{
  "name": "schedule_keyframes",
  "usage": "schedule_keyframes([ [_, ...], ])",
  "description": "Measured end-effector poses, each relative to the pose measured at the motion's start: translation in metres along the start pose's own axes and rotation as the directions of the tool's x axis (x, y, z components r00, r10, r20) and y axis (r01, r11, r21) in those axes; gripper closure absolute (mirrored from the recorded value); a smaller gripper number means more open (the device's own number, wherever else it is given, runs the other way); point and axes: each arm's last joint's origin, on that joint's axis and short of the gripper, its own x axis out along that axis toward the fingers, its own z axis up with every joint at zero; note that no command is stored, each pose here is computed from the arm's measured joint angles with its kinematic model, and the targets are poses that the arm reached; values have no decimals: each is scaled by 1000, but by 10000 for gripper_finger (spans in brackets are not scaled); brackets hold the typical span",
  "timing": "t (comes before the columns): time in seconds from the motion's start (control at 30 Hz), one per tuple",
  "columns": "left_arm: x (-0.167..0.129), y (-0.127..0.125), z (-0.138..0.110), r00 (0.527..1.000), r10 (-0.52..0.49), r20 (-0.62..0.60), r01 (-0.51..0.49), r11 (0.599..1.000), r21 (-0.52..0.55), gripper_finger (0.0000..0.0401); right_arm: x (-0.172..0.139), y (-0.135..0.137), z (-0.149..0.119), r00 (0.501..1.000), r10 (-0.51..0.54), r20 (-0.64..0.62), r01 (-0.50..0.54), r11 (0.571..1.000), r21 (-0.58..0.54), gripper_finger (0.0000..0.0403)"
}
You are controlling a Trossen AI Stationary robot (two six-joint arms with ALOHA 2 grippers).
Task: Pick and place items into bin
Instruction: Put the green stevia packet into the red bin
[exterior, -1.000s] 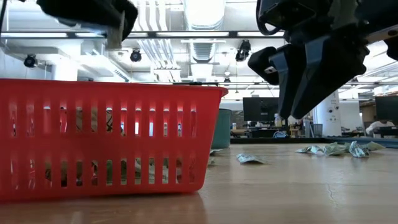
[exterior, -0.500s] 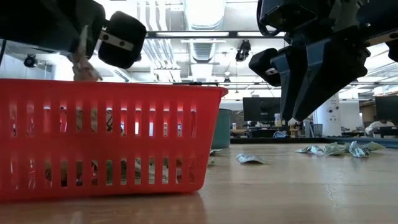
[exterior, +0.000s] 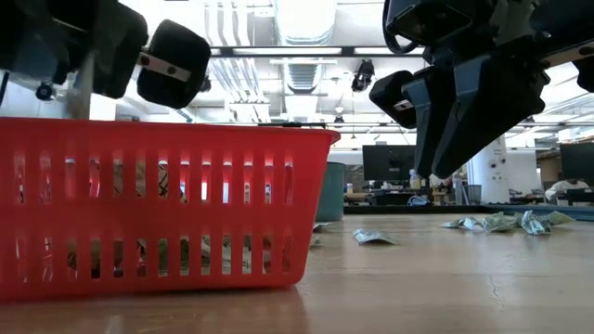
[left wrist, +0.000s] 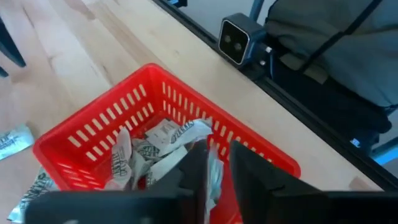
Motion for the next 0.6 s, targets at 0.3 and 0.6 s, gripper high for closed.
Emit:
schedule_keyframes([
  [0.3, -3, 0, 2, 1000, 1, -2, -1, 1000, -1, 257, 5, -1, 2, 997, 0, 80, 5, 998, -62, 345],
  [0.6, -21, -2, 5, 998, 55, -33, -57, 995, -81, 244, 15, -21, -12, 987, -94, 132, 98, 995, -26, 323],
])
